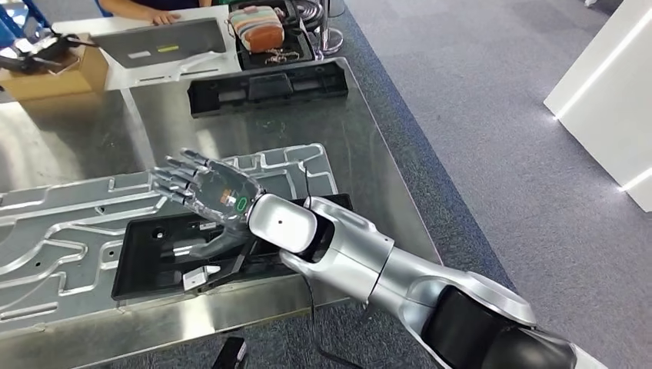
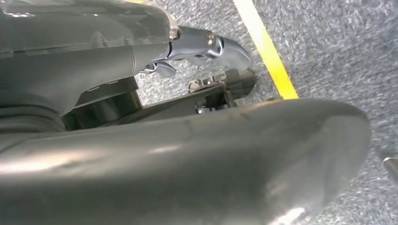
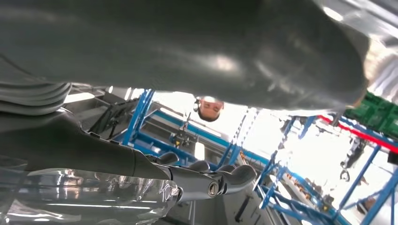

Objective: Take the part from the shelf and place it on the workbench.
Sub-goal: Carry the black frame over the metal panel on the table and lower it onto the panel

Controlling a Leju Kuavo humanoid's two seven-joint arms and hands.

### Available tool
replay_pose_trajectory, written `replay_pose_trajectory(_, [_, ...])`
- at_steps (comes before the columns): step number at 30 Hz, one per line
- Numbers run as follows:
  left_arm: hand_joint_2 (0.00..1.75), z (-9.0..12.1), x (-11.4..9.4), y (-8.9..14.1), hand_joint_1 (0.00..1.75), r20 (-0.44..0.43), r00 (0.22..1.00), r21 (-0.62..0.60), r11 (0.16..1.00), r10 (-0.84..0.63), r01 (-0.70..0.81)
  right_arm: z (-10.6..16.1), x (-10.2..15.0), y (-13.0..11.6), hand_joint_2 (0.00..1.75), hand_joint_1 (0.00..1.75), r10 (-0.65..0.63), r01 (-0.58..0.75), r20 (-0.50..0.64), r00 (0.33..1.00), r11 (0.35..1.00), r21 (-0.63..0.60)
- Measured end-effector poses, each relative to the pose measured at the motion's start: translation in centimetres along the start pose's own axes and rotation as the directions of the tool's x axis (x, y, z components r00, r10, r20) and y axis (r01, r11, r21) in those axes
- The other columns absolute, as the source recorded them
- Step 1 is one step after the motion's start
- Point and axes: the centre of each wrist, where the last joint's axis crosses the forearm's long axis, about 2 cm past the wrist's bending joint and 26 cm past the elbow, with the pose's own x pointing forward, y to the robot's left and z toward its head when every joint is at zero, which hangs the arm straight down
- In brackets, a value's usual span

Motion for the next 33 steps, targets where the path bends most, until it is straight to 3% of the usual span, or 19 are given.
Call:
replay_pose_trajectory(21, [0.00, 0.0, -0.2, 0.2, 0.00, 0.007, 1.000, -0.007, 1.000, 0.010, -0.010, -0.1, -0.2, -0.4, 0.00, 0.00, -0.048, 0.048, -0.011, 0.999, 0.999, -0.006])
replay_pose_trajectory(25, [1.75, 0.0, -0.2, 0.2, 0.00, 0.020, 1.000, -0.005, 1.000, 0.019, -0.019, 0.1, -0.4, -0.3, 0.00, 0.00, -0.059, 0.058, -0.025, 0.998, 0.998, -0.009])
replay_pose_trajectory(26, [1.75, 0.0, -0.2, 0.3, 0.00, 0.026, 0.999, -0.004, 1.000, 0.022, -0.022, 0.2, -0.5, -0.2, 0.00, 0.00, -0.059, 0.059, -0.027, 0.998, 0.998, -0.010])
replay_pose_trajectory(30, [0.00, 0.0, 0.1, 0.2, 0.00, 0.054, 0.998, 0.001, 1.000, 0.027, -0.027, 0.1, -0.7, -0.5, 0.00, 0.00, -0.054, 0.053, -0.031, 0.998, 0.998, -0.026])
replay_pose_trajectory(33, [0.00, 0.0, 0.3, 0.3, 0.00, 0.062, 0.998, 0.005, 1.000, 0.019, -0.019, 0.0, -0.8, -0.6, 0.00, 0.00, -0.050, 0.049, -0.032, 0.998, 0.998, -0.033])
